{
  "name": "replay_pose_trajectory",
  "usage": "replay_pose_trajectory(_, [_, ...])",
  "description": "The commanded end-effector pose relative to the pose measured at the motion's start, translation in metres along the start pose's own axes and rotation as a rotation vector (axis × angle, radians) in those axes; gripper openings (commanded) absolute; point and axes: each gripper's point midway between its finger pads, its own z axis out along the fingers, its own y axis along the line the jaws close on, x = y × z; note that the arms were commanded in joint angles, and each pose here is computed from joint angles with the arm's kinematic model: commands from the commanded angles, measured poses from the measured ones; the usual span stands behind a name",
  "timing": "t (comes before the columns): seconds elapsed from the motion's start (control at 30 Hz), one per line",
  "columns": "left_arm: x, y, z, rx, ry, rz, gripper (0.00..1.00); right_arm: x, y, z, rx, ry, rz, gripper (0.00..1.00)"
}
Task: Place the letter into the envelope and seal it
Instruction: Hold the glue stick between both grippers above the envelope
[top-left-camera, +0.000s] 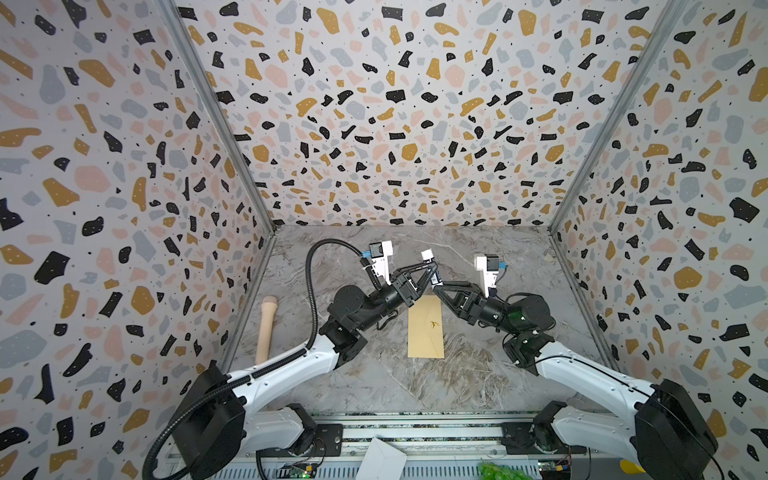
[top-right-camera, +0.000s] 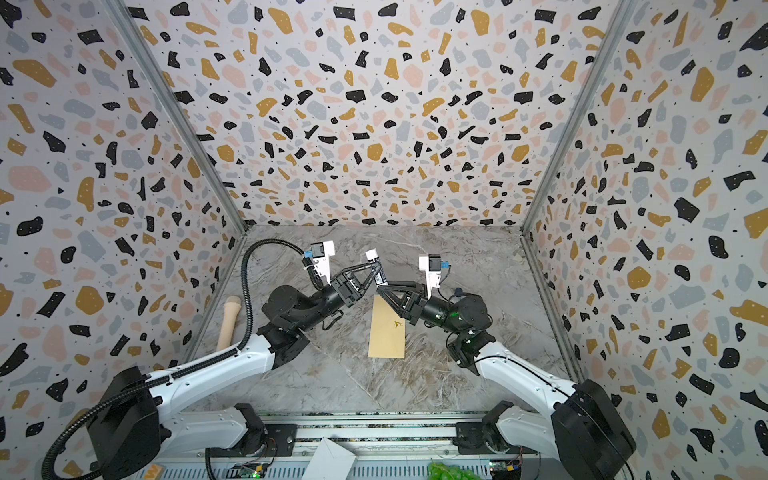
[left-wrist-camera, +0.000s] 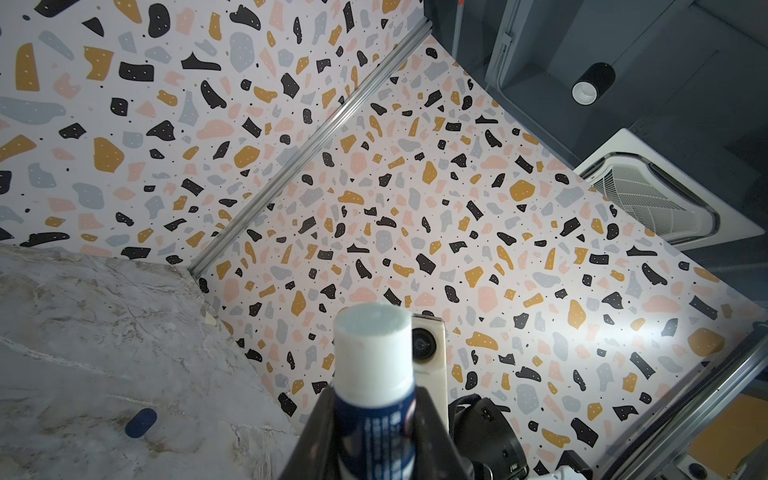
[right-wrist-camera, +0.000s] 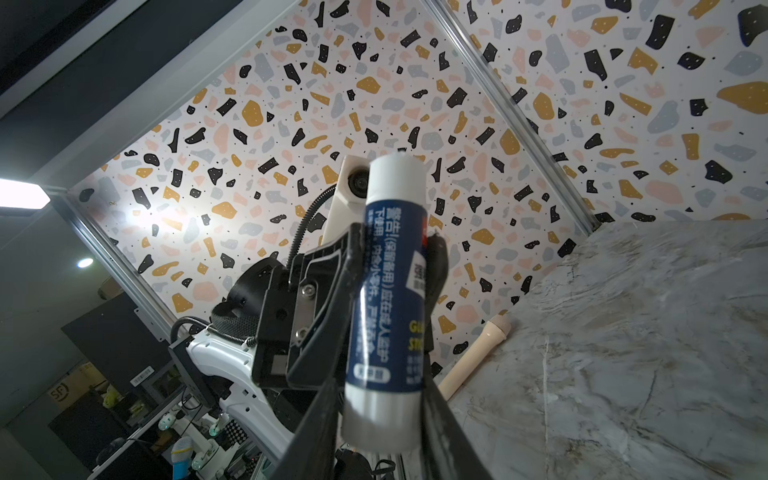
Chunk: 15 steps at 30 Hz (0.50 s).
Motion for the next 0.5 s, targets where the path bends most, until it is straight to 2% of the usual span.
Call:
replay_pose_trajectory(0.0, [-0.006, -0.011, -0.003, 0.041, -0.020, 0.033, 0.00, -0.015, 0.014, 0.004, -0.039, -0.027, -0.033, 0.19])
replay_pose_trajectory(0.13, [-0.004, -0.005, -0.003, 0.013, -0.014, 0.053, 0.00, -0.015, 0.004, 0.004, 0.022, -0.021, -0.045, 0.12])
replay_pose_trajectory(0.23, [-0.002, 0.004, -0.003, -0.035, -0.004, 0.095, 0.00, -0.018, -0.010, 0.005, 0.136, -0.003, -0.100, 0.08])
replay_pose_trajectory(0.3, [0.000, 0.016, -0.004, -0.098, 0.007, 0.129, 0.00, -0.022, -0.020, 0.005, 0.255, 0.010, -0.176, 0.06])
replay_pose_trajectory(0.47, [0.006, 0.046, -0.007, -0.239, 0.033, 0.184, 0.00, -0.036, -0.034, 0.005, 0.637, 0.039, -0.477, 0.02])
